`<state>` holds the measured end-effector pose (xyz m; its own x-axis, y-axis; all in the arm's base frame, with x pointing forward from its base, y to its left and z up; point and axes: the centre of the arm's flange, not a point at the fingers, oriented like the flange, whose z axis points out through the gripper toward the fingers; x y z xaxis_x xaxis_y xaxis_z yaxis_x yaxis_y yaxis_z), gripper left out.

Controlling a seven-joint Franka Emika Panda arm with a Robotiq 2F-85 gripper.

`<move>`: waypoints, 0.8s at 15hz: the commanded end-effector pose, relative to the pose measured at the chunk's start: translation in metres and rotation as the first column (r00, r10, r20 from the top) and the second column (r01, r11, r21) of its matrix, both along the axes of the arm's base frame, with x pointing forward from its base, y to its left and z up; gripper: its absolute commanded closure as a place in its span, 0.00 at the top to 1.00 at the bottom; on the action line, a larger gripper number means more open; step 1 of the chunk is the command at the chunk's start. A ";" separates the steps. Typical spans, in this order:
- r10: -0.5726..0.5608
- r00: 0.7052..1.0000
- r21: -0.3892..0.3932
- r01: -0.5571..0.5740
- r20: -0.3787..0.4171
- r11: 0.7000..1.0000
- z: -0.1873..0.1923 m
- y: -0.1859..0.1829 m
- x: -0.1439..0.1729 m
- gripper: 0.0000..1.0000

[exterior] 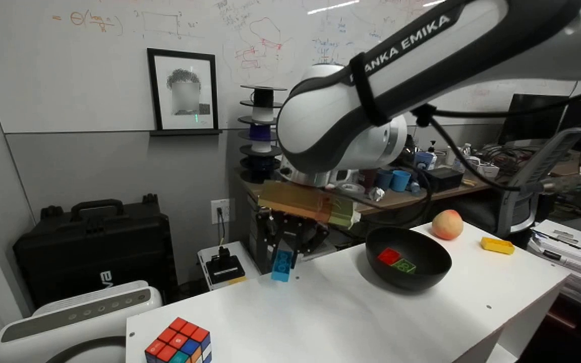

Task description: Place the red, green, blue and yellow building blocks inside the black bowl

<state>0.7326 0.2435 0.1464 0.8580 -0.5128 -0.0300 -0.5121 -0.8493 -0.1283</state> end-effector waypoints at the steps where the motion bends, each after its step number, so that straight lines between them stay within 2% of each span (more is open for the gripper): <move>1: -0.032 0.998 0.011 0.031 0.054 0.999 0.076 -0.026 -0.031 0.11; 3: -0.062 0.993 -0.014 0.064 0.098 0.998 0.101 -0.054 -0.035 0.11; 6: -0.149 0.983 -0.050 0.155 0.111 0.987 0.121 -0.113 -0.042 0.11; 10: -0.267 0.961 -0.130 0.274 0.065 0.953 0.092 -0.202 -0.062 0.11; 12: -0.281 0.959 -0.187 0.285 0.048 0.940 0.068 -0.234 -0.072 0.11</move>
<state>0.6950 0.0416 0.2328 0.7009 -0.7094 0.0738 -0.7086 -0.7044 -0.0416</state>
